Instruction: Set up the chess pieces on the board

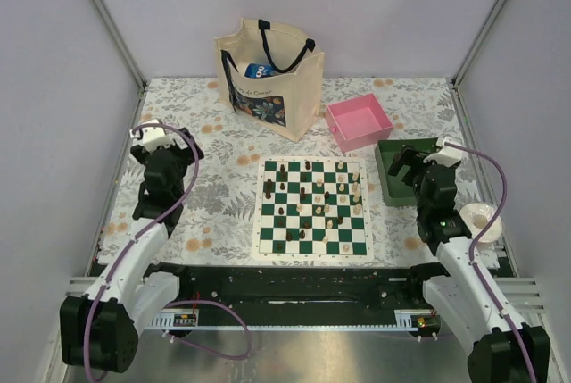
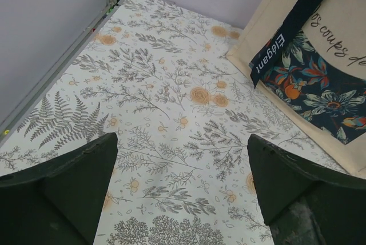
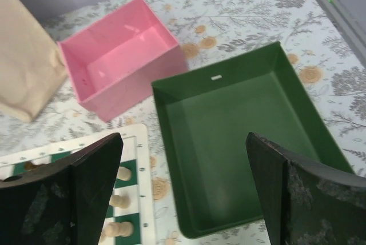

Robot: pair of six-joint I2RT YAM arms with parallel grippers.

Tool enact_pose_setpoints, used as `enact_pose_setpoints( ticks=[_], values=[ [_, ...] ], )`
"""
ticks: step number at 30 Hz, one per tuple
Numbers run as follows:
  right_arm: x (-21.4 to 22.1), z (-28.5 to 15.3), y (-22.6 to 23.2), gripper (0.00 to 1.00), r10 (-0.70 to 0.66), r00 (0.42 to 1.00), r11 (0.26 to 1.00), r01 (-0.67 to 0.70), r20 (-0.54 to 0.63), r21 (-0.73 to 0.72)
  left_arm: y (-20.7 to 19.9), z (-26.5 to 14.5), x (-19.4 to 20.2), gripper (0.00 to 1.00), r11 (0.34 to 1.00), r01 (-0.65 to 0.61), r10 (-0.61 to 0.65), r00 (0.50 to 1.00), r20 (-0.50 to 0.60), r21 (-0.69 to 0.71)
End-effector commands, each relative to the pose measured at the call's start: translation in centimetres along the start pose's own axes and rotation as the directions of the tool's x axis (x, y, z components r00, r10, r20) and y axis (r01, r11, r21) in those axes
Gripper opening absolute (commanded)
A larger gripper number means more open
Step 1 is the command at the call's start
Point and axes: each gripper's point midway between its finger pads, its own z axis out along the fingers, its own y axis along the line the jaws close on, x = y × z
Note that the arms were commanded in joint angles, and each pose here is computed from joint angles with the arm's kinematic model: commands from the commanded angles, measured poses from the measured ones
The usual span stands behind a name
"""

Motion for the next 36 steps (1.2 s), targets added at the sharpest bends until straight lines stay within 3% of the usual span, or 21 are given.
enact_pose_setpoints(
  ticks=[1,3,5,7,10,14,16,20,23,25,29,32,36],
  values=[
    [-5.5,-1.2,3.9,0.98,0.171,0.985,0.977,-0.169,0.006,-0.132,-1.1,-0.8,-3.5,0.99,0.997,0.073,-0.075,0.996,0.053,0.036],
    [-7.3,-2.7,5.6,0.98,0.204,0.979,0.955,-0.200,-0.003,-0.218,-2.3,-1.5,-4.3,0.99,0.993,0.063,-0.066,0.997,0.026,0.104],
    [-7.5,-3.8,6.5,0.98,0.240,0.971,0.930,-0.228,0.003,-0.288,-5.0,-3.1,-5.1,0.99,0.964,0.037,-0.033,0.999,-0.021,0.264],
    [-8.2,-4.1,7.2,0.98,0.310,0.948,0.894,-0.267,0.067,-0.359,-6.9,-4.5,-6.2,0.99,0.928,0.065,-0.052,0.998,-0.043,0.367],
    [-7.5,-3.9,7.7,0.98,0.280,0.960,0.897,-0.256,0.017,-0.362,-6.2,-5.1,-7.6,0.99,0.934,0.233,-0.213,0.972,-0.100,0.271],
    [-4.9,-2.6,7.2,0.98,0.155,0.971,0.946,-0.199,-0.182,-0.255,-5.5,-6.7,-9.1,0.99,0.956,0.133,-0.104,0.987,-0.125,0.261],
    [-5.5,-2.4,7.0,0.98,0.142,0.968,0.957,-0.188,-0.208,-0.222,-4.2,-7.3,-9.2,0.99,0.974,0.081,-0.053,0.990,-0.134,0.212],
    [-8.7,-3.2,5.5,0.98,0.315,0.944,0.939,-0.325,-0.095,-0.116,-1.2,-8.2,-8.5,0.99,0.995,0.028,-0.016,0.991,-0.129,0.094],
    [-8.9,-4.6,7.4,0.98,0.290,0.957,0.906,-0.277,-0.007,-0.320,0.1,-8.3,-7.2,0.99,0.998,-0.011,0.018,0.993,-0.117,0.060],
    [-9.4,-4.9,7.5,0.98,0.340,0.941,0.888,-0.321,0.000,-0.328,0.4,-8.4,-6.3,0.99,0.999,-0.004,0.010,0.993,-0.121,0.053],
    [-7.8,-4.5,8.9,0.98,0.222,0.955,0.908,-0.275,-0.196,-0.315,0.4,-8.7,-5.5,0.99,0.998,0.016,-0.008,0.993,-0.116,0.064],
    [-6.0,-4.1,9.1,0.98,0.181,0.924,0.923,-0.278,-0.336,-0.268,0.6,-8.9,-5.5,0.99,0.998,0.035,-0.029,0.994,-0.110,0.056],
    [-4.7,-4.1,10.4,0.91,0.154,0.895,0.903,-0.299,-0.419,-0.309,-1.0,-9.2,-4.8,0.99,0.987,0.027,-0.006,0.992,-0.127,0.160]
  ],
)
